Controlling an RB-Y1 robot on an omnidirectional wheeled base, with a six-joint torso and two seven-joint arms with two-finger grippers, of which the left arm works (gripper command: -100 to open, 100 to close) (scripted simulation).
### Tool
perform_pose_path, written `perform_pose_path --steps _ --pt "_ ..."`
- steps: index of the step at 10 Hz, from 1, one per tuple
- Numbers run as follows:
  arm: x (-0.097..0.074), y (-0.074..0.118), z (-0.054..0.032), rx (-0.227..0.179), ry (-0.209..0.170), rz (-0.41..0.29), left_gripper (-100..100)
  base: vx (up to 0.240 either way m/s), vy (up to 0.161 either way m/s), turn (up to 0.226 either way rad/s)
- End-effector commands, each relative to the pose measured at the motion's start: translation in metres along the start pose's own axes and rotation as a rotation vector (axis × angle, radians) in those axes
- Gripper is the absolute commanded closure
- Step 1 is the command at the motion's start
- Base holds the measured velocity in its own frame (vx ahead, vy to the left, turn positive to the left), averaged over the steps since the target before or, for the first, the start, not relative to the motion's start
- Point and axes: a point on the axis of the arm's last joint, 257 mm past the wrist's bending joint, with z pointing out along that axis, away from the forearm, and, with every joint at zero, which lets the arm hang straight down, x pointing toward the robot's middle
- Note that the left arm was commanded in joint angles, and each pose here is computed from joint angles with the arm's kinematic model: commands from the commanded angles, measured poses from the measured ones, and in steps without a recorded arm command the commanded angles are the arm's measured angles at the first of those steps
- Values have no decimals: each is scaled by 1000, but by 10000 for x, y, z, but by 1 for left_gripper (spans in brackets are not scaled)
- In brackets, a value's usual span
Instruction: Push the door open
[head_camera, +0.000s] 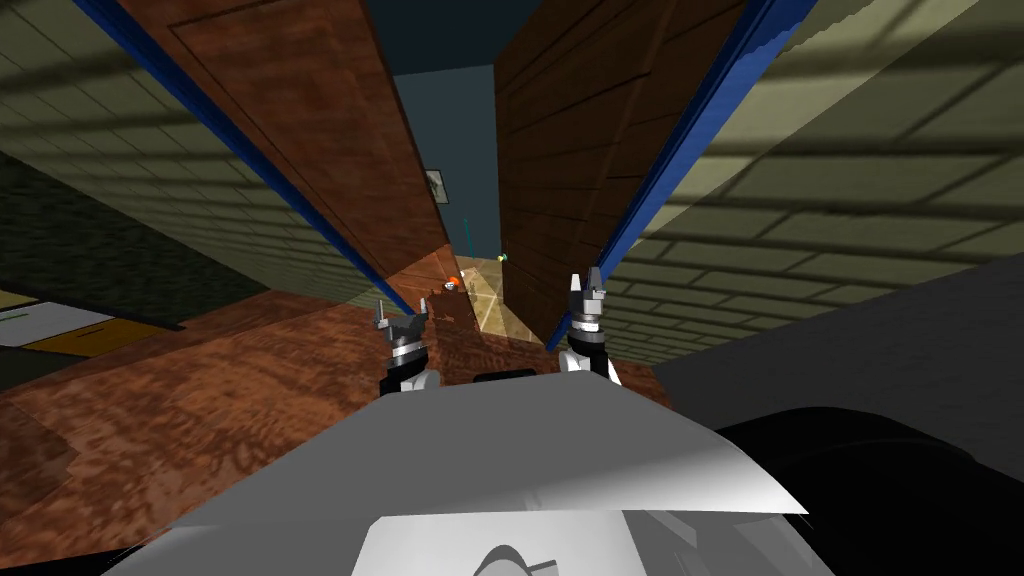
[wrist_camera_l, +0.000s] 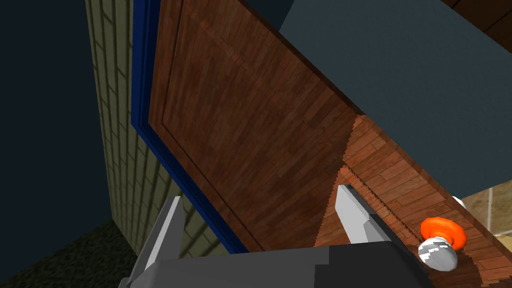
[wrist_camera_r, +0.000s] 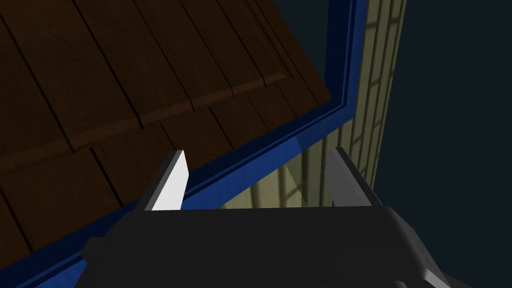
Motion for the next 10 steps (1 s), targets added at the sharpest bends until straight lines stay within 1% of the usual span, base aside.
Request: perform_pose_path --steps 1,5,7,10 --pt "-104 94 -76 -17 -24 -41 -100 57 113 -230" --pt "-357 309 -236 -52 -86 -137 -100 39 132 -202" --pt "-481 412 -325 -66 -119 -184 -100 32 134 -186" --pt "-663 560 -469 -85 -171 -253 -100 22 123 -224"
